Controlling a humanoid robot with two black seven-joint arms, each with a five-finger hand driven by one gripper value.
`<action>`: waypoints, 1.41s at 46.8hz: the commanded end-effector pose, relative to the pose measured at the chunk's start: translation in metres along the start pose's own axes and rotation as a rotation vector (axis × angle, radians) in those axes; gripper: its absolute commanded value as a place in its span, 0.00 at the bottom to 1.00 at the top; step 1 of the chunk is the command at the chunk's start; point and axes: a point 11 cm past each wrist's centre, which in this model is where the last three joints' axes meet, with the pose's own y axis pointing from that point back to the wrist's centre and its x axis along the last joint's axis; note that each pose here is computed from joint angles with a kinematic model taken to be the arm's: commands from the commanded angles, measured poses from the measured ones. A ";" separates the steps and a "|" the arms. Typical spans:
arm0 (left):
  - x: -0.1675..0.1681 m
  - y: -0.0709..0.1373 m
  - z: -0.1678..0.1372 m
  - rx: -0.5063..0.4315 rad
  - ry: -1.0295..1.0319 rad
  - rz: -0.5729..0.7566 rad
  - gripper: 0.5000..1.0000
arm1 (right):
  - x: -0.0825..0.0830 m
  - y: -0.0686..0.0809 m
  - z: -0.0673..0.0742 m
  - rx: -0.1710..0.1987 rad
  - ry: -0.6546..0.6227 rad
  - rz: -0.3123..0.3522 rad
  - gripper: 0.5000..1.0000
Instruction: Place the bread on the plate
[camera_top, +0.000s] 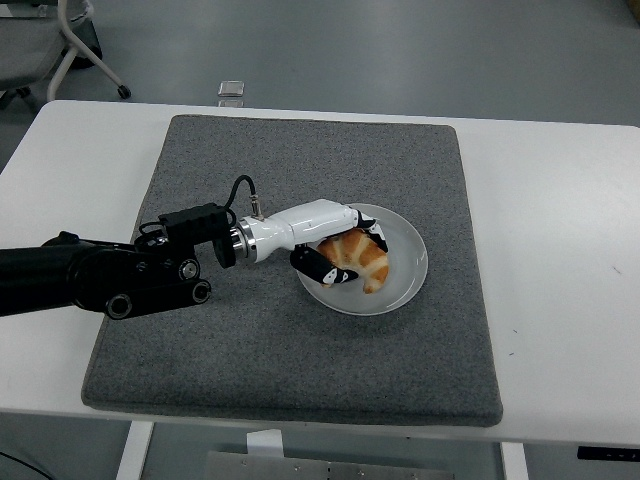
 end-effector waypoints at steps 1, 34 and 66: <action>0.003 0.000 -0.002 0.002 0.003 0.017 0.00 | 0.000 0.000 0.000 0.000 0.000 0.000 0.86; -0.002 -0.007 -0.007 0.024 0.014 0.057 0.47 | 0.000 0.000 0.000 0.000 -0.002 0.004 0.86; 0.005 -0.010 -0.005 0.032 0.088 0.091 0.98 | 0.000 0.000 0.000 -0.001 0.000 0.004 0.86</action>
